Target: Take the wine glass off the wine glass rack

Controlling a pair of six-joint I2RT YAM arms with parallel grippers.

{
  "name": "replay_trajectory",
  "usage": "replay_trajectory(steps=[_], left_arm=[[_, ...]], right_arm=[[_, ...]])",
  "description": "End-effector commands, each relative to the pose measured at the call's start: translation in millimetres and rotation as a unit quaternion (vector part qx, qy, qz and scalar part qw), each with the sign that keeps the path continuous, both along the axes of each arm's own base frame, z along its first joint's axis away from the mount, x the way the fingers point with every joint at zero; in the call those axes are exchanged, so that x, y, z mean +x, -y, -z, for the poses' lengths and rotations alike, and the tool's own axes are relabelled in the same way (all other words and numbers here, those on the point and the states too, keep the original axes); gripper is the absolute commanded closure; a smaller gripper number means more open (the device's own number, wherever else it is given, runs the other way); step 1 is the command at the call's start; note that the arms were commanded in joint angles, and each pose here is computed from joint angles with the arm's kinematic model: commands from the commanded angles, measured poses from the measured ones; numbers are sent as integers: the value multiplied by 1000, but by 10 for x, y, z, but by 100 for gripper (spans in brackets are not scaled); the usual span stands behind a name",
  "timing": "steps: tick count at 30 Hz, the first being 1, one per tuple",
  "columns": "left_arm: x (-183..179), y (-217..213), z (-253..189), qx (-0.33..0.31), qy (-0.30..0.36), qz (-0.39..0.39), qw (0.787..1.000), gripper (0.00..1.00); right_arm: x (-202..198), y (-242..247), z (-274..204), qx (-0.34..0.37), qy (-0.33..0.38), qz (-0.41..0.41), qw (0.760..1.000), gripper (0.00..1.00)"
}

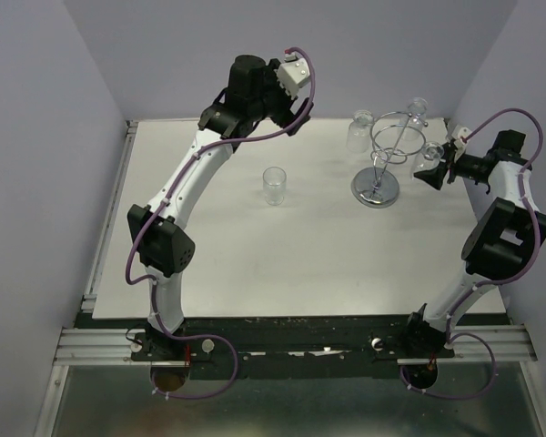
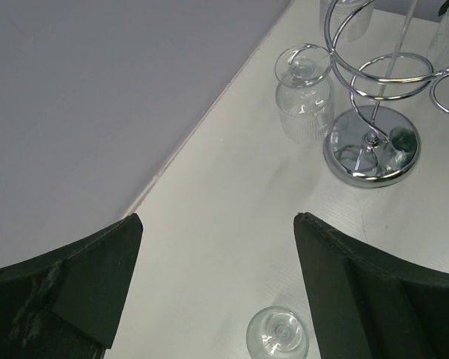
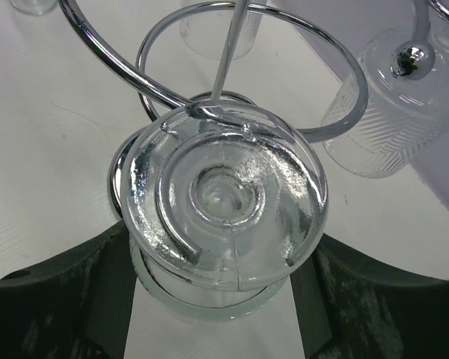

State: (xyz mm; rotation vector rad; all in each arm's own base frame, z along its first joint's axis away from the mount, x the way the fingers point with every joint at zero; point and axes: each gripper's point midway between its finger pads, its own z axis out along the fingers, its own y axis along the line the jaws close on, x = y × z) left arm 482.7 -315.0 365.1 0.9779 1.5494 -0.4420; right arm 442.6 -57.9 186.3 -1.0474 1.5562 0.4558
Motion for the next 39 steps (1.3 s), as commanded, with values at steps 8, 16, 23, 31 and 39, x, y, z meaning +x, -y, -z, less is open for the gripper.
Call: replay_trajectory(steps=[8,16,23,31,39], left_arm=[[-69,28,-24,-4,2,3,1000,1],[-148,3,-28,-10,2,6,1000,1],[-211,-8,-14,-18,-4,7,1000,1],[-306,-37,11,-21,-10,9,1000,1],[-385,-65,39,-25,-13,11,1000,1]], right_arm=[[-73,-23,-254,-4,47,3,999,50],[-115,154,-384,-2,61,52,997,57],[-139,283,-392,-1,59,90,994,63],[-147,277,-455,24,69,108,991,94],[-318,207,-593,4,104,120,987,99]])
